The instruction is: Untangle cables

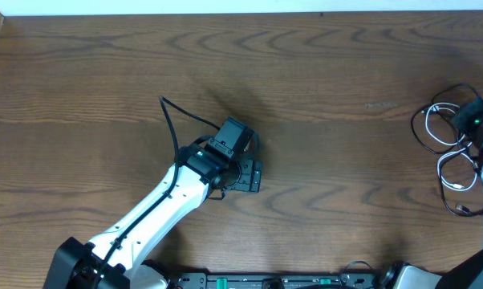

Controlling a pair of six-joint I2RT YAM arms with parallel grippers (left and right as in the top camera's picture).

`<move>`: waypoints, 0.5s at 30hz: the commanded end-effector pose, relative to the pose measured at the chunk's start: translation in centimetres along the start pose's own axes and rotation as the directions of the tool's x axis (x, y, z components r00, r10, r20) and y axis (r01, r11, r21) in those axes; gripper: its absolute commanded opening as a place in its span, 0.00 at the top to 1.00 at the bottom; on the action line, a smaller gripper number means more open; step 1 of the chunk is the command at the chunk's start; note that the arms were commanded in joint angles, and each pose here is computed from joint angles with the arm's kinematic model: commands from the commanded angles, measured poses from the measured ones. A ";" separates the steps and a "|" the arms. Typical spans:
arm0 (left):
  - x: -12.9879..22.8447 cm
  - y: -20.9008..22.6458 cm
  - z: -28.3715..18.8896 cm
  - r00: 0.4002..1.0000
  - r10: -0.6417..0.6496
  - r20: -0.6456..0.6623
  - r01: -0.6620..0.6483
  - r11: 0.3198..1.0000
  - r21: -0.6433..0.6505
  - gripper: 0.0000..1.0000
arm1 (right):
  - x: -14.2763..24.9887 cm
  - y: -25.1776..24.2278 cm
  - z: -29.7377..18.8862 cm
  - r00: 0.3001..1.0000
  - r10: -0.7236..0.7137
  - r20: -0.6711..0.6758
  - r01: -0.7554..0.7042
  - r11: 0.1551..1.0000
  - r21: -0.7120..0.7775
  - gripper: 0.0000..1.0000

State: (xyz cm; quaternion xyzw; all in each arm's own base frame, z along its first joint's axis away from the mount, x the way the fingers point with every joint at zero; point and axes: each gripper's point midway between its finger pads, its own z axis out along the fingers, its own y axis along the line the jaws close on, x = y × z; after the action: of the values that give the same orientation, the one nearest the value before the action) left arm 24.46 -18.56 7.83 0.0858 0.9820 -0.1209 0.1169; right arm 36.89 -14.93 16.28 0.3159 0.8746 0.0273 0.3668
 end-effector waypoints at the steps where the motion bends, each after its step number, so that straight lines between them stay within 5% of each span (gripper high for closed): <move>1: -0.8 0.1 -0.1 0.999 -0.012 0.035 0.012 1.000 0.001 0.14 | 2.0 5.5 -0.2 0.993 -0.105 -0.061 0.091 0.975 -0.205 0.61; 8: -4.6 2.2 -1.2 0.983 -0.055 0.175 0.066 0.996 -0.057 0.14 | 8.1 13.1 -1.2 0.882 -0.464 -0.083 0.399 0.830 -0.390 0.59; 15: -7.0 9.0 -3.7 0.945 -0.239 0.222 0.269 0.956 -0.117 0.14 | 13.7 14.1 -0.7 0.748 -0.638 -0.181 0.565 0.756 -0.329 0.42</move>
State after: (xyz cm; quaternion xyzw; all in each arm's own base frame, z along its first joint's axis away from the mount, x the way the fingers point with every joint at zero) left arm 30.55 -12.68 9.58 -0.0219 0.9780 -0.0860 0.1890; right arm 37.15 4.39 13.64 -0.0122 0.9514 0.1117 0.2867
